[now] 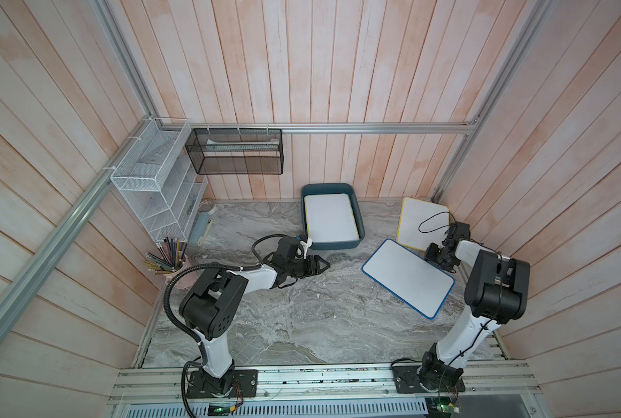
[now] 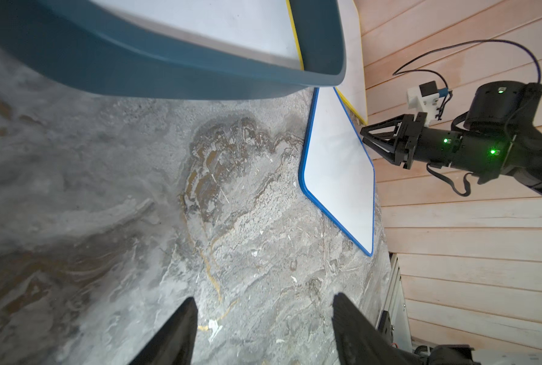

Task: Put the whiteboard into the storage box
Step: Move the whiteboard to the center of the board.

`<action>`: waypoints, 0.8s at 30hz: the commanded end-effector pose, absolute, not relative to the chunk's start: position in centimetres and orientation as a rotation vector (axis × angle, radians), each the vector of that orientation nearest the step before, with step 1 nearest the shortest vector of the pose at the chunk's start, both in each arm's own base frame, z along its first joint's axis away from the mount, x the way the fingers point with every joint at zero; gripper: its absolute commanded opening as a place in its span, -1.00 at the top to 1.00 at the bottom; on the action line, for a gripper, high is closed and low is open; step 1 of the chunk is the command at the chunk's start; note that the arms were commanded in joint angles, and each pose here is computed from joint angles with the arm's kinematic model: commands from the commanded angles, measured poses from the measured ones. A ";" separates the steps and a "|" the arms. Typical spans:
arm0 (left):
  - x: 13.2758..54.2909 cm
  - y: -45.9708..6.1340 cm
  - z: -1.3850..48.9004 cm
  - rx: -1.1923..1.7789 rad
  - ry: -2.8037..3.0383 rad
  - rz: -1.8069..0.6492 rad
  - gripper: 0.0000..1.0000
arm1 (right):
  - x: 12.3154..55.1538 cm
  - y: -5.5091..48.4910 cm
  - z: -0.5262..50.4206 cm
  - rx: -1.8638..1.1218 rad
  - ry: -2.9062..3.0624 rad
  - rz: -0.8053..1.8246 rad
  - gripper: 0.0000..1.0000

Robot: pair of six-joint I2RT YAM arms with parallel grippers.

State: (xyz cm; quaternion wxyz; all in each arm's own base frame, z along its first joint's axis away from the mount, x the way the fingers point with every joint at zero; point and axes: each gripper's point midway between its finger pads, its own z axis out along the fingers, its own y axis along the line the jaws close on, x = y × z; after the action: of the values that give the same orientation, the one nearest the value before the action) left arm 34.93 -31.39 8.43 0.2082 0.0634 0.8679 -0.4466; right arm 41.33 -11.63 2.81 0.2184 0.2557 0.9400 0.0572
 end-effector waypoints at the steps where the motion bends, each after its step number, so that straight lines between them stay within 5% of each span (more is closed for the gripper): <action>1: 34.4 -32.9 10.6 0.266 2.325 -1.296 -0.39 | 40.3 -9.9 1.6 0.704 2.652 0.269 0.24; 11: 32.9 -37.0 9.1 0.376 2.360 -1.347 -0.39 | 36.9 -4.9 0.7 0.723 2.643 0.593 0.24; 24: 32.5 -35.5 7.2 0.261 2.406 -1.340 -0.39 | 31.0 5.9 0.8 0.544 2.759 0.742 0.24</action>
State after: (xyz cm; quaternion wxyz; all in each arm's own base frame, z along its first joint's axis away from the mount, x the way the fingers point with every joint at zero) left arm 32.57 -36.53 7.82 0.1853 0.1099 0.8494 -0.4818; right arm 34.32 3.30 2.63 0.1865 0.1747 0.9364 0.2406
